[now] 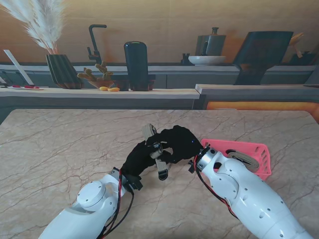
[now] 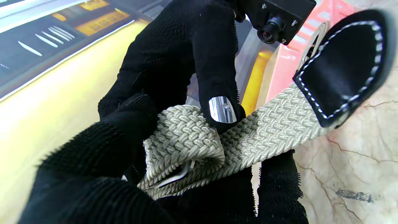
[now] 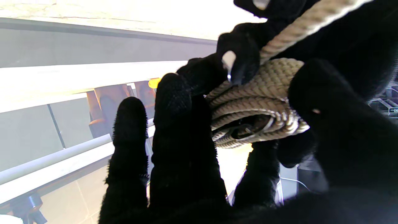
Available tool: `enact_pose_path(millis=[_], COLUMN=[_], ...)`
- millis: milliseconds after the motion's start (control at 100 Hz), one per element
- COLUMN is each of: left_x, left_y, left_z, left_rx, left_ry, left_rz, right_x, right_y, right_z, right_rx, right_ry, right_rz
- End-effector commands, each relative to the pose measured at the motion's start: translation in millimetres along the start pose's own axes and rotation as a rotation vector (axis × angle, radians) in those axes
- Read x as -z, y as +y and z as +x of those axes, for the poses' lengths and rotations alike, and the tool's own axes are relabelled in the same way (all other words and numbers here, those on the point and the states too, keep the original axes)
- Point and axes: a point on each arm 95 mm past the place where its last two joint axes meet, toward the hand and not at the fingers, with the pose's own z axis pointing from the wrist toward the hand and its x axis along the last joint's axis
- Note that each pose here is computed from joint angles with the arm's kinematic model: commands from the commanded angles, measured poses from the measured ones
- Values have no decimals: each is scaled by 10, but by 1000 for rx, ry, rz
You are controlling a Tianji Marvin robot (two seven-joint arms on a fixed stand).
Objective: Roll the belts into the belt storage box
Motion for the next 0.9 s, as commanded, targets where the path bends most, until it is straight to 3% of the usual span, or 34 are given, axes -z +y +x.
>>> enact_pose_path(millis=[0,140,330,700,890], left_x=[-98,-106,-116,-125,-132], left_y=[197,178,190,184,178], left_z=[225,223,229,227,225], left_rx=[-5,-14,-27,-26,-33], left_ry=[62,51,44,30,26], left_rz=[-85,-91,-46,-23,-21], right_x=[162,177,219,386,455], right_y=[-201,-159,-103,192,251], right_z=[-65,-61,-26,54,32], right_rx=[8,16,17,35,22], right_ry=[-44,-45,-35,-36,-74], right_rz=[72,63,41,-85,-119])
